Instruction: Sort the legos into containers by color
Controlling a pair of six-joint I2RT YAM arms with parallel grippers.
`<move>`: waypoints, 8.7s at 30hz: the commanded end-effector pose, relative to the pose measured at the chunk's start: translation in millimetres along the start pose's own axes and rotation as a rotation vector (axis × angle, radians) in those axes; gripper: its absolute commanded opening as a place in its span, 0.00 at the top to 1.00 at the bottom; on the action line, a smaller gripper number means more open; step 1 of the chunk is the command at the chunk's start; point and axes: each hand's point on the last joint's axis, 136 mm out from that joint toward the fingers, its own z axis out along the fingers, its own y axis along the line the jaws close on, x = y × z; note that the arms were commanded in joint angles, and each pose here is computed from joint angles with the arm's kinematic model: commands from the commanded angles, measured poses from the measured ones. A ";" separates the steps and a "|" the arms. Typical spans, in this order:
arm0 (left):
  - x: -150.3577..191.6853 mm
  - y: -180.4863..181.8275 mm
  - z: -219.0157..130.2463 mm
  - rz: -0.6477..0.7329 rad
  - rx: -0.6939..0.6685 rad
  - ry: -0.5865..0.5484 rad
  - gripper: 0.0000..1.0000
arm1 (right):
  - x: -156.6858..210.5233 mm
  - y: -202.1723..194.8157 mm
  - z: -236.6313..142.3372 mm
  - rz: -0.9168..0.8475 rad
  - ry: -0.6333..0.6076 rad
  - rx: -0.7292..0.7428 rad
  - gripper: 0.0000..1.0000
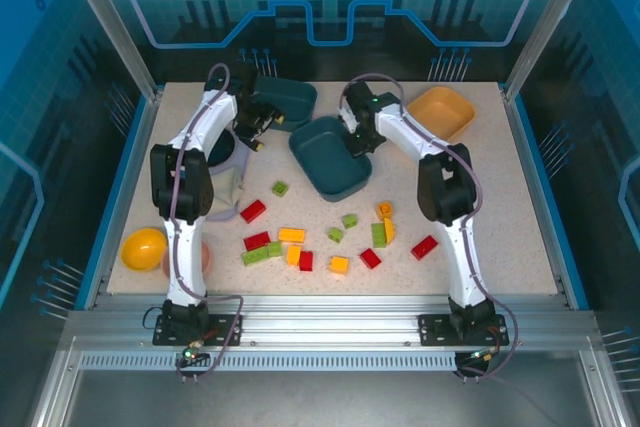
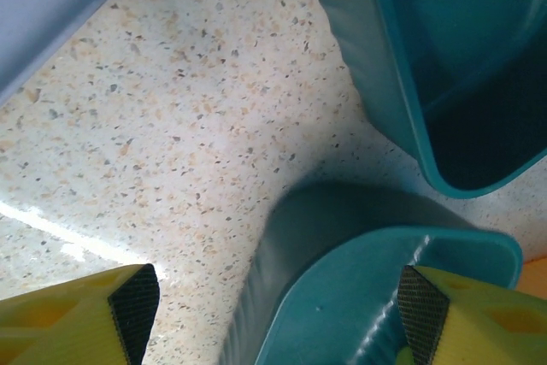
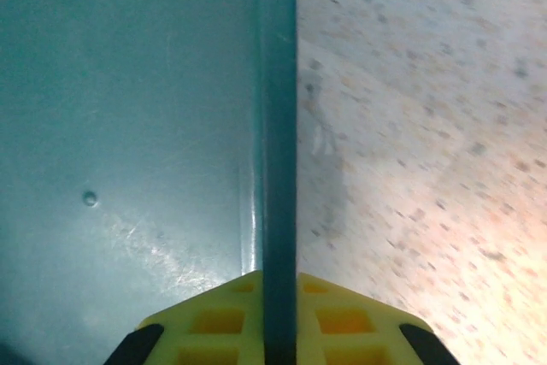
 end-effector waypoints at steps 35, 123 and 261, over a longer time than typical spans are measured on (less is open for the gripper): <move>-32.7 -39.5 19.1 0.112 0.045 -0.120 0.35 | 49.9 -85.1 -47.9 0.469 0.006 0.034 1.00; -9.8 61.3 31.9 0.910 -0.452 0.044 0.93 | 14.7 -29.0 8.3 0.595 0.050 -0.074 0.89; 237.3 -31.0 -156.2 0.671 0.435 -0.048 0.05 | 49.4 -85.5 -54.4 0.764 -0.006 0.015 0.82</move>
